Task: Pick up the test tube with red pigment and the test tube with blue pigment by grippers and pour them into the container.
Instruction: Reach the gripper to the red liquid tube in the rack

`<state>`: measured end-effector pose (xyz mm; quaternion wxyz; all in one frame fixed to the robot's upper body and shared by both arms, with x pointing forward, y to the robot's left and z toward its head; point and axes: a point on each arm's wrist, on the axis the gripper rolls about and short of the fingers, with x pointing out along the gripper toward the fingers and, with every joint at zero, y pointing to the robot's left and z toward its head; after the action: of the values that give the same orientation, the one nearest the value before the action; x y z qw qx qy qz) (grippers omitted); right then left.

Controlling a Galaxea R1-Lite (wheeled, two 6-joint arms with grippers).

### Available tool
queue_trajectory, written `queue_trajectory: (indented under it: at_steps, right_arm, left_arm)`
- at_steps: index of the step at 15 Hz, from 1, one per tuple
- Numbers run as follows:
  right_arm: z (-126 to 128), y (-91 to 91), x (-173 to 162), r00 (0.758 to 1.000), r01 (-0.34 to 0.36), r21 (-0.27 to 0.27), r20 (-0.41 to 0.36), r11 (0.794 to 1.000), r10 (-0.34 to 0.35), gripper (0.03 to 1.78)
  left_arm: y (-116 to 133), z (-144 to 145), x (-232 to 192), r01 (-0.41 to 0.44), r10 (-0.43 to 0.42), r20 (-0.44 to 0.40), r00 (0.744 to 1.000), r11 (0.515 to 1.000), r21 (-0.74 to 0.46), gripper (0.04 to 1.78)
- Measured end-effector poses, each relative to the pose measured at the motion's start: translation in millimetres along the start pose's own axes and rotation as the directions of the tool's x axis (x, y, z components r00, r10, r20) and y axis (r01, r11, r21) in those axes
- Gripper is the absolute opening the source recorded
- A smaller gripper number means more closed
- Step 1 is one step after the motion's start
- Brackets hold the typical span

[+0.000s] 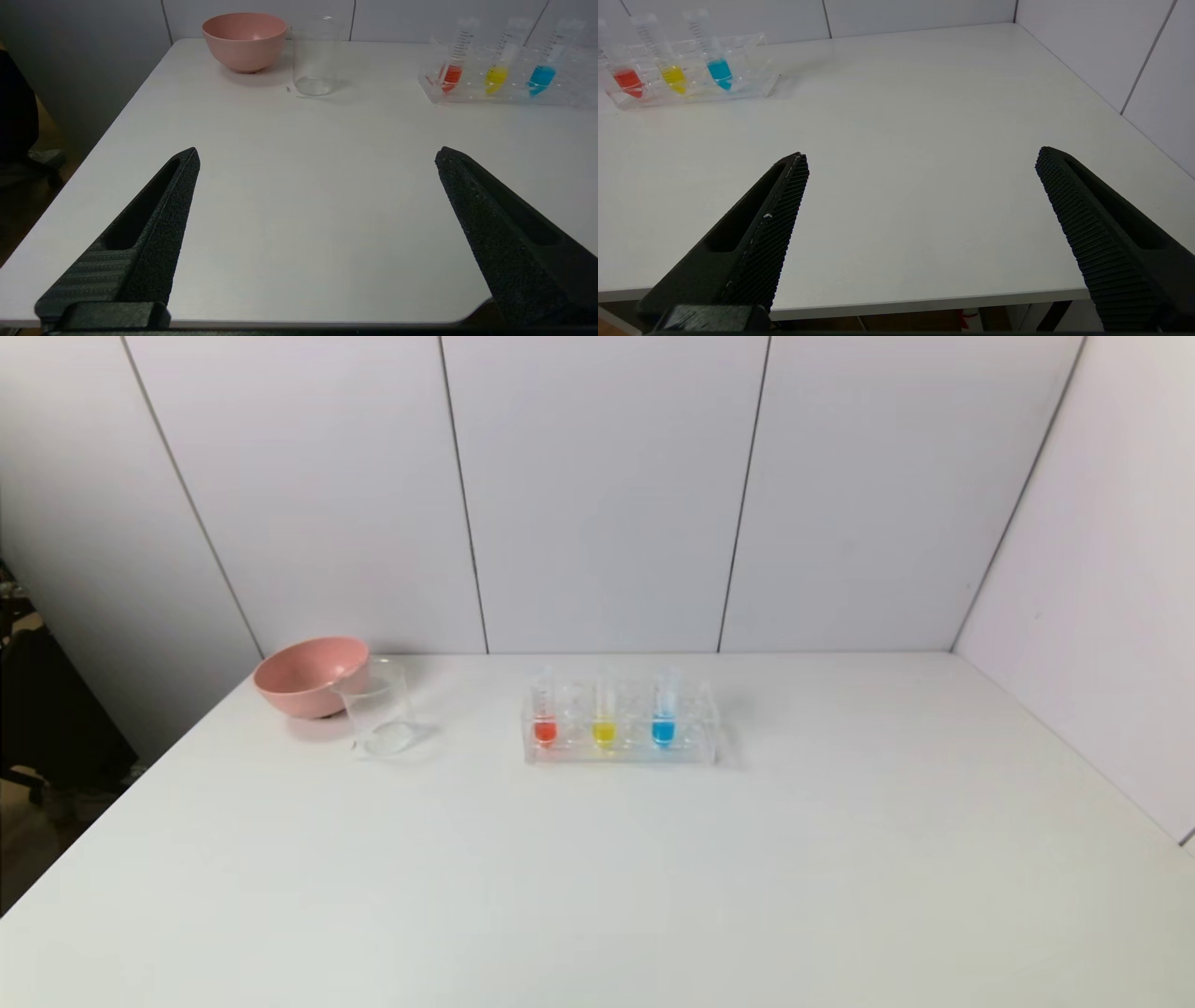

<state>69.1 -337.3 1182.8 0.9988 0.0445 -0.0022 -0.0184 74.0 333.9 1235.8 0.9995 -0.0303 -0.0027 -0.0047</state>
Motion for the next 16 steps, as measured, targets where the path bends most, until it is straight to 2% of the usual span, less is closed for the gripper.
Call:
queue_trajectory:
  at_steps: [5,9,11,14,16]
  right_arm:
    - [0.0,0.0,0.0,1.000,0.000,0.000,0.000,1.000,0.000,1.77]
    - [0.0,0.0,0.0,1.000,0.000,0.000,0.000,1.000,0.000,1.77]
    - [0.0,0.0,0.0,1.000,0.000,0.000,0.000,1.000,0.000,1.77]
    - [0.0,0.0,0.0,1.000,0.000,0.000,0.000,1.000,0.000,1.77]
    - [0.0,0.0,0.0,1.000,0.000,0.000,0.000,1.000,0.000,1.77]
  left_arm:
    - [-5.5,47.3,51.7,0.072,-0.072,-0.102,0.992,0.997,-0.008,1.76]
    - [-13.0,57.4,122.0,0.143,-0.144,-0.197,0.970,0.990,-0.018,1.76]
    - [-21.1,59.9,158.6,0.214,-0.215,-0.233,0.948,0.976,-0.032,1.76]
    - [-56.5,62.3,199.9,0.310,-0.307,-0.285,0.908,0.950,-0.037,1.76]
    - [-90.8,59.9,217.8,0.301,-0.298,-0.317,0.900,0.953,-0.040,1.76]
